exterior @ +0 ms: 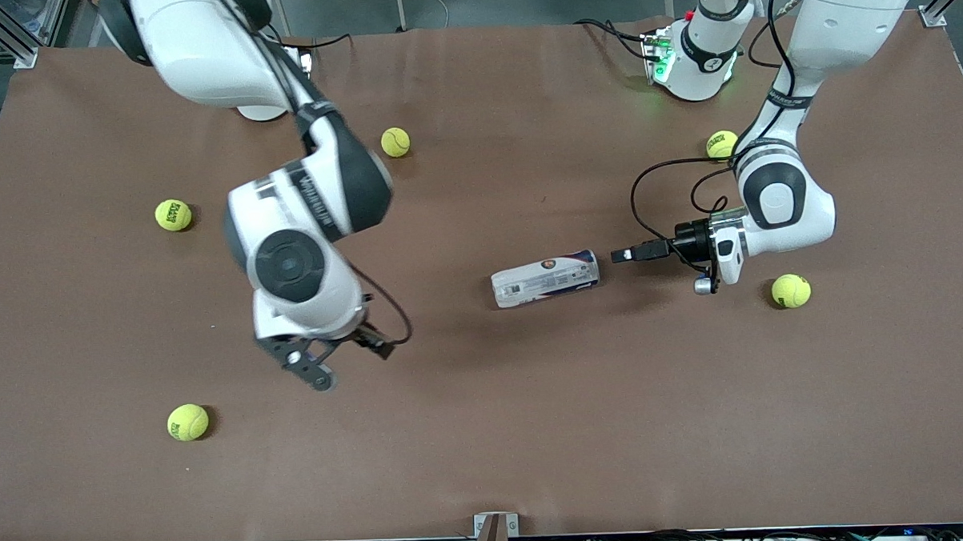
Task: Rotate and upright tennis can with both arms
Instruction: 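Grasp the can end with the left gripper while the right gripper withdraws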
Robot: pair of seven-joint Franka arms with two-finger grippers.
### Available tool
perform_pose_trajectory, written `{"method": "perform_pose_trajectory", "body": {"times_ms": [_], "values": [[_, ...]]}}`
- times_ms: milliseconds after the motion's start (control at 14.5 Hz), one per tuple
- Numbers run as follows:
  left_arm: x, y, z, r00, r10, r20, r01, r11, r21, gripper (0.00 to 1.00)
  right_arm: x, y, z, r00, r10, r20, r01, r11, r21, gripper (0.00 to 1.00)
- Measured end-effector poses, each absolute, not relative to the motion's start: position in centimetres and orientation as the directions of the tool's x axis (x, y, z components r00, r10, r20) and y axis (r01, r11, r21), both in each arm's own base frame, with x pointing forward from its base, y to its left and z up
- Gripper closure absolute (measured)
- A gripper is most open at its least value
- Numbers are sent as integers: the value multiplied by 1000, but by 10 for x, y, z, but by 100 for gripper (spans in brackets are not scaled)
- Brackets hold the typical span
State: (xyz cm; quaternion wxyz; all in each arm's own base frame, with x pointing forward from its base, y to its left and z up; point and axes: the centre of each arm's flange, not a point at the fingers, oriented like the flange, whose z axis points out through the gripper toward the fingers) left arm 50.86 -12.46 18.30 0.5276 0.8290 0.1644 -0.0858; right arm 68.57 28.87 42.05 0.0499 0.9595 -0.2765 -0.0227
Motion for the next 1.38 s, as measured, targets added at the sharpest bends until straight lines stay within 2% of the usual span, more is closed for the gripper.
{"method": "perform_pose_trajectory", "body": {"times_ms": [346,760,829,1244,1382], "values": [[499,-135,142,928,243,-283,349,-298,888,0,687,126,441,954,-285,-96,-277,-957,91,0],[491,-164,129,929,255,-269,333,-256,908,4,665,-16,460,987,-80,-139,-75,-996,38,0],[491,-166,128,930,252,-269,332,-256,908,10,662,-32,465,989,-53,-136,-50,-998,30,0],[494,-168,128,932,249,-263,326,-255,910,73,657,-76,496,996,-17,-86,-15,-1000,20,0],[497,-168,131,934,249,-256,318,-253,914,91,659,-74,503,997,-18,-71,-16,-1000,20,0]]}}
